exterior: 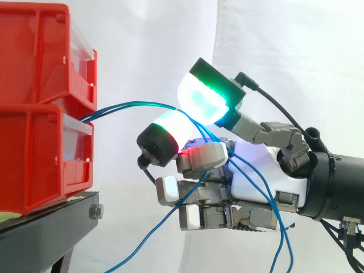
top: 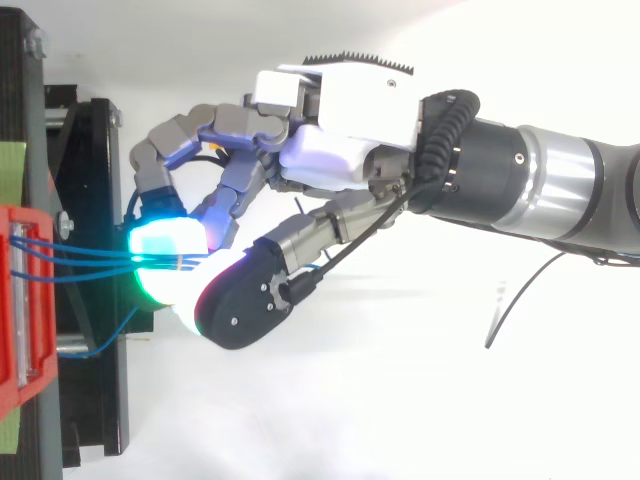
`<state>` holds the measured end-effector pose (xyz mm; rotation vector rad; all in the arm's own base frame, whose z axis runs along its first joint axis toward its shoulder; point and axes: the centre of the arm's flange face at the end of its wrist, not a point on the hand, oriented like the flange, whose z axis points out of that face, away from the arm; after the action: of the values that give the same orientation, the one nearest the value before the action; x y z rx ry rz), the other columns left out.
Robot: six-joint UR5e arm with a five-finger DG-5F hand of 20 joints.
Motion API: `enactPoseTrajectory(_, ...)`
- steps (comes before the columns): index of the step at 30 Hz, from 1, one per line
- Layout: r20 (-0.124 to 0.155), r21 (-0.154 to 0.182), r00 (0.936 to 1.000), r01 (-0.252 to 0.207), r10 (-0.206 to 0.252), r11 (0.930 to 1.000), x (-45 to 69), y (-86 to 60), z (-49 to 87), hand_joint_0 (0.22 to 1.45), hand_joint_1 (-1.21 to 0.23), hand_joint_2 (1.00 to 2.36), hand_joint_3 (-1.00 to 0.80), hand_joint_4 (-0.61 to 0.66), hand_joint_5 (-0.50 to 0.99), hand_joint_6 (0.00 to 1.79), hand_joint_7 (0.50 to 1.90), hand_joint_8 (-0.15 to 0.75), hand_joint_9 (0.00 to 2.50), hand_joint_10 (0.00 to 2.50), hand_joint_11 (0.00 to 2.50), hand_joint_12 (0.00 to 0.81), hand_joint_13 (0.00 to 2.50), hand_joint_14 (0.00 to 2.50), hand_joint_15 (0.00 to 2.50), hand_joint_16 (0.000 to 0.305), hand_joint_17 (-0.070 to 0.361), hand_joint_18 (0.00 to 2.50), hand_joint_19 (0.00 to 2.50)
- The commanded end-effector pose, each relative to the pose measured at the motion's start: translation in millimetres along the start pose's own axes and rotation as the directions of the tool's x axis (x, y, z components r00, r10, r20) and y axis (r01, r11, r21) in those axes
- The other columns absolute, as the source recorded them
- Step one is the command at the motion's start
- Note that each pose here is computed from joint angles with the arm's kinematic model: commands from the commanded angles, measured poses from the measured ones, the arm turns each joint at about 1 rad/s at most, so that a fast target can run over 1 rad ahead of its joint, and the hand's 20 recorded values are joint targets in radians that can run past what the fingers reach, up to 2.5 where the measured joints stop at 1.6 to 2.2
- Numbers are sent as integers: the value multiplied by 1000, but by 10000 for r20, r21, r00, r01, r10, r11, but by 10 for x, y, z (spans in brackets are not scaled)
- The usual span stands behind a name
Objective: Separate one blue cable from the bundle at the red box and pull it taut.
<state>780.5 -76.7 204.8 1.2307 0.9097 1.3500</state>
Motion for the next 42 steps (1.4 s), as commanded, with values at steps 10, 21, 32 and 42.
enactPoseTrajectory(10, 25, -10, 10000, 16, -16, 10000, -10, 2, 1, 654, -729, 1001, -491, 68, -148, 867, 1341, 314, 1374, 31, 1543, 413, 1048, 28, 720, 51, 115, 932, 869)
enactPoseTrajectory(21, -5, -5, 10000, 59, -59, 10000, 3, 0, 0, 523, -506, 1000, -500, 107, -133, 744, 1263, 331, 1272, 32, 1358, 439, 1010, 26, 690, 57, 128, 943, 859)
enactPoseTrajectory(32, -3, 10, 10000, 63, -63, 10000, 1, -12, -1, 540, -557, 1000, -500, 103, -133, 729, 1246, 329, 1250, 32, 1344, 429, 990, 26, 690, 55, 124, 913, 858)
enactPoseTrajectory(42, 25, -10, 10000, 1, -1, 10000, -10, 2, 1, 637, -591, 1010, -389, 81, -133, 710, 1288, 311, 1238, 34, 1352, 420, 981, 26, 694, 52, 118, 886, 872)
